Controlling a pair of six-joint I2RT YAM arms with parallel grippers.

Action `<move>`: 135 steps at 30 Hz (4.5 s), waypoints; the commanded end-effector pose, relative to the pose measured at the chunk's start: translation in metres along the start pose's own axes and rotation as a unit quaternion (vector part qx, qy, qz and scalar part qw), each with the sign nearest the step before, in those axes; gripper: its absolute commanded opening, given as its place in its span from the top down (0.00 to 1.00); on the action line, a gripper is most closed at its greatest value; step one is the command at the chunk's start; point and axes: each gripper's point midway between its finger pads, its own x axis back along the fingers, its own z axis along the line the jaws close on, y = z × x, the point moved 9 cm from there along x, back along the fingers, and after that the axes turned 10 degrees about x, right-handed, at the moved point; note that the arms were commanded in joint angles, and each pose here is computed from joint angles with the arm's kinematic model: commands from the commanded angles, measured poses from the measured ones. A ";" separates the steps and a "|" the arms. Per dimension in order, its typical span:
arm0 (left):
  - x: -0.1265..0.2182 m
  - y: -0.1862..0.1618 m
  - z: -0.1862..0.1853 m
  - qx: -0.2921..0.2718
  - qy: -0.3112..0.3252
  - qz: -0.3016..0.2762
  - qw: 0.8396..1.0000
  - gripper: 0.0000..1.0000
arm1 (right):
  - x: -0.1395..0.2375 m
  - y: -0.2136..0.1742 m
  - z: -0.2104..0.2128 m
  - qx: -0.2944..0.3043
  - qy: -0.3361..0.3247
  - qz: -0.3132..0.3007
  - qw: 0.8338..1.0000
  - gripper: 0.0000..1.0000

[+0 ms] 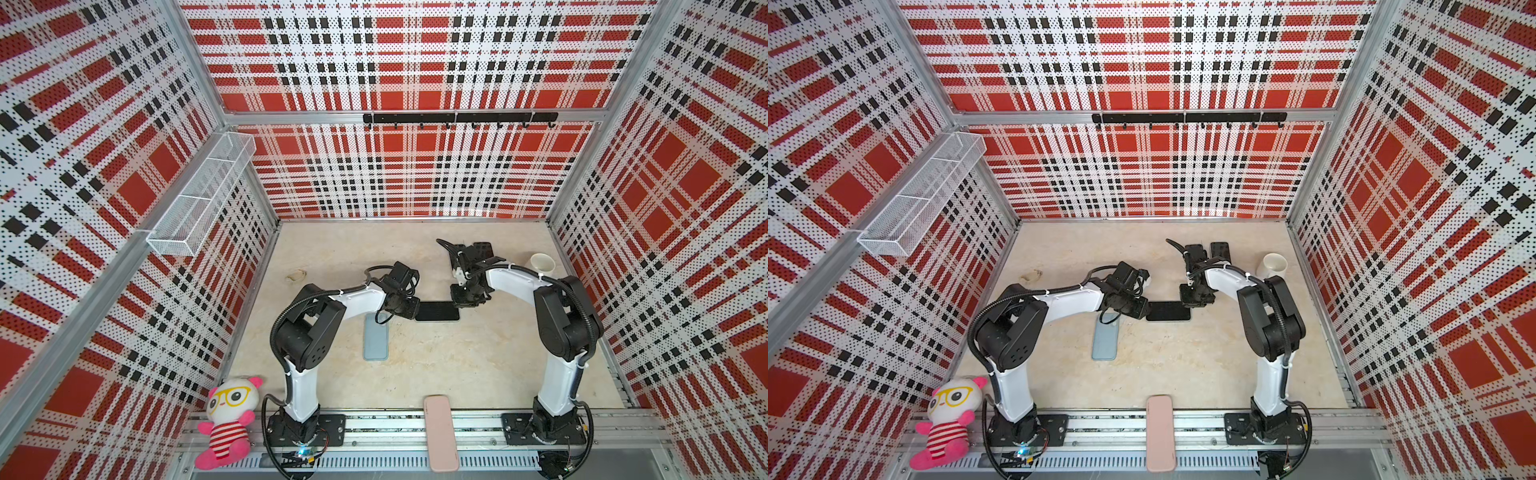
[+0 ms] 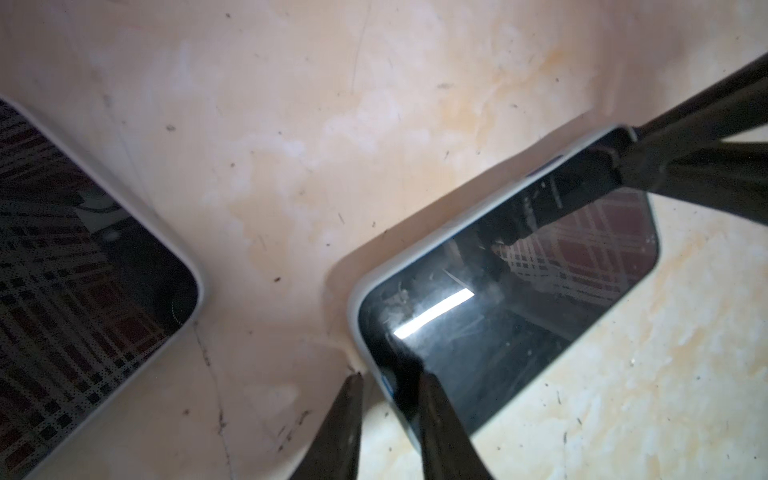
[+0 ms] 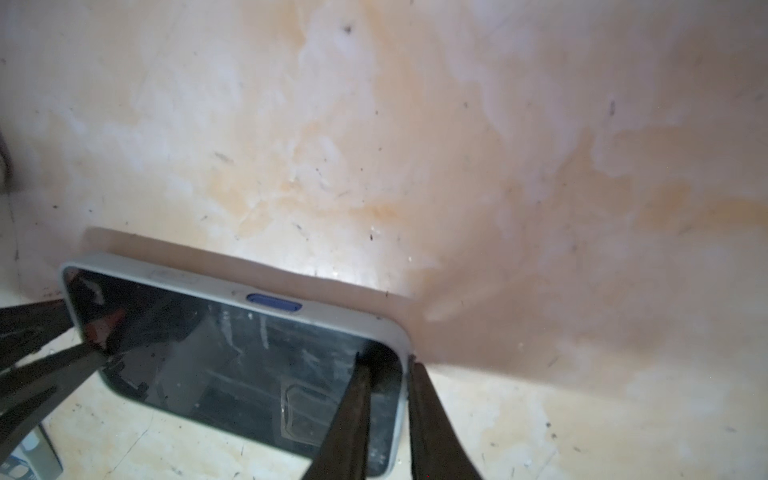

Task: Put the phone into the phone case
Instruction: 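Push along the phone's long edge into the case with the right gripper, then grasp the cased black phone with the right gripper while left gripper withdraws, then carry the cased phone to the far row and release it beside the others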

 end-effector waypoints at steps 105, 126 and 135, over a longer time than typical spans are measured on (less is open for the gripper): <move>0.175 0.056 0.072 0.074 0.059 -0.277 0.956 0.02 | 0.010 0.015 0.044 0.595 -0.030 0.069 0.800 0.22; 0.175 0.056 0.072 0.076 0.051 -0.277 0.956 0.02 | 0.061 0.017 0.042 0.458 -0.090 -0.041 0.884 0.34; 0.174 0.056 0.074 0.078 0.055 -0.277 0.956 0.02 | 0.060 0.033 0.031 0.301 -0.144 -0.109 0.936 0.36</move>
